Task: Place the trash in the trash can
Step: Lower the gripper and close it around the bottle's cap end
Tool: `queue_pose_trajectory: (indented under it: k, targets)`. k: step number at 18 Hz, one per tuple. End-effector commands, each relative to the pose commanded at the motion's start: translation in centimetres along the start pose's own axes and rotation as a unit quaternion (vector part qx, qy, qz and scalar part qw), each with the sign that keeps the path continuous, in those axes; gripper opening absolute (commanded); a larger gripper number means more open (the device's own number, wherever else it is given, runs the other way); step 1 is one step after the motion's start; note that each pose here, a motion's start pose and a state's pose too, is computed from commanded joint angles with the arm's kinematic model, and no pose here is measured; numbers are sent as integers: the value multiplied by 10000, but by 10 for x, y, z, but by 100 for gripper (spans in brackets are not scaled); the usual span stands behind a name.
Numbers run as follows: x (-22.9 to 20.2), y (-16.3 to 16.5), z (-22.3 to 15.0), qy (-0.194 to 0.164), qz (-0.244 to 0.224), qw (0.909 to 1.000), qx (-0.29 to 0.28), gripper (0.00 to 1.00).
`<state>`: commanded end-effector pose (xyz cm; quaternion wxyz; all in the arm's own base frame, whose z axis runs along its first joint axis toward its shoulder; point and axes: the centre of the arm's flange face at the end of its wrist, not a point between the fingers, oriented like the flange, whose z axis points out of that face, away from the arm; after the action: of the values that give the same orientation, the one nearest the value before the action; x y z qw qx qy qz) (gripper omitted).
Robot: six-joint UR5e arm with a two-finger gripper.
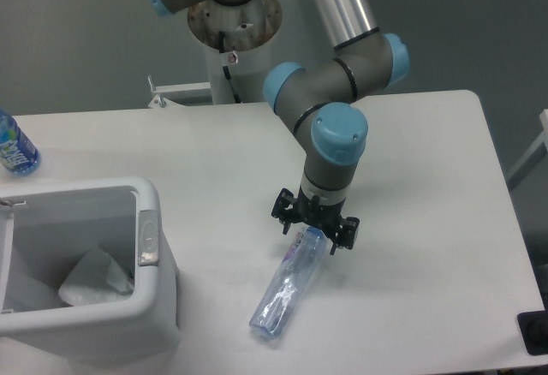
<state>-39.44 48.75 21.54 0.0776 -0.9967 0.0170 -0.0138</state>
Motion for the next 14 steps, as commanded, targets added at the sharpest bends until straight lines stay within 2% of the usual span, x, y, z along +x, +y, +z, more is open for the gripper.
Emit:
queue_pose_trajectory:
  k: [13, 14]
  targets:
    - [6, -3, 31, 31, 55, 9996, -280, 100]
    - [7, -3, 32, 32, 46, 9996, -291, 95]
